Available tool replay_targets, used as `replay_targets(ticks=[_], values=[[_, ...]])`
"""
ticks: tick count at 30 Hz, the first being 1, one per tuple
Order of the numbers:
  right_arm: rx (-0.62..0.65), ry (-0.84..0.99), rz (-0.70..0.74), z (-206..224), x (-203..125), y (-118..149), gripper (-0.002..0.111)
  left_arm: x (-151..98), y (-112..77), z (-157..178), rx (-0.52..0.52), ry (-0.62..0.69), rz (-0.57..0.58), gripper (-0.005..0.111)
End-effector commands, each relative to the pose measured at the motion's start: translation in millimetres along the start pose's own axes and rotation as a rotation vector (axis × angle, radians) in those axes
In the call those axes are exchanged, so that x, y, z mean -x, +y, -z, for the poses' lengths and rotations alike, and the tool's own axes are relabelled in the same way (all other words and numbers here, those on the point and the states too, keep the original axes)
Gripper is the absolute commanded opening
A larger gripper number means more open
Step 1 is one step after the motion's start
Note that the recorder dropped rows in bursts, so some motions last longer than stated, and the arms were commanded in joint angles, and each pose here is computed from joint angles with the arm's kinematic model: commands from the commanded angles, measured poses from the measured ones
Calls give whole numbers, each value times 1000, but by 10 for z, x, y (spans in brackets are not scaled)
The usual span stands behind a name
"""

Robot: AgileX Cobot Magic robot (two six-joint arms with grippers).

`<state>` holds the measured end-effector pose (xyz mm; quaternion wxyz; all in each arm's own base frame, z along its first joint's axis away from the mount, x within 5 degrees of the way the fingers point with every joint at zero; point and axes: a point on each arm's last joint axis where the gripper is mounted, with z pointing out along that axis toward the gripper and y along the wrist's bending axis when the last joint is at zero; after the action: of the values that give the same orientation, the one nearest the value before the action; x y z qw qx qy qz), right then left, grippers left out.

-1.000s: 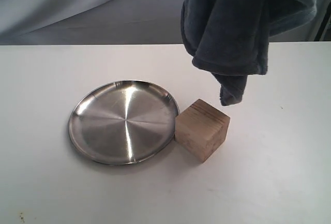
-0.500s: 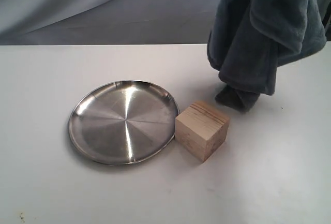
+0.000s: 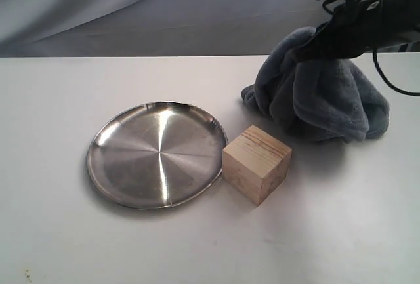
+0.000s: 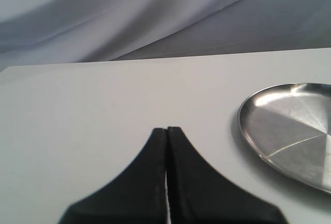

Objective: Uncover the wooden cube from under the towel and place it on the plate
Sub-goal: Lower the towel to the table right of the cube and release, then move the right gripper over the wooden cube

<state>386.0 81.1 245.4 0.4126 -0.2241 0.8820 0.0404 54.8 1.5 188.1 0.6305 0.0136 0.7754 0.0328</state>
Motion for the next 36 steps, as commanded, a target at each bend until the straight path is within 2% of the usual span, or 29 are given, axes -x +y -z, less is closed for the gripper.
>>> replay_targets(ticks=[1,11,19,21,24,25,27,30,31,36], values=[[43,84,1,-152,-130,16,0,-7,0,0,1,-7,4,0],[115,238,-14,-480,-439,81,0,-7,0,0,1,-7,4,0],[118,252,-7,-537,-486,84,0,-7,0,0,1,-7,4,0],[120,252,4,-537,-486,84,4,-7,0,0,1,-7,4,0],[120,250,14,-537,-485,83,21,-7,0,0,1,-7,4,0],[120,249,20,-537,-485,83,31,-7,0,0,1,-7,4,0],[130,256,36,-535,-490,95,54,-7,0,0,1,-7,4,0],[133,265,49,-534,-497,103,98,-7,0,0,1,-7,4,0],[137,267,53,-534,-496,115,105,-7,0,0,1,-7,4,0],[140,255,48,-476,-450,122,105,-7,0,0,1,-7,4,0]])
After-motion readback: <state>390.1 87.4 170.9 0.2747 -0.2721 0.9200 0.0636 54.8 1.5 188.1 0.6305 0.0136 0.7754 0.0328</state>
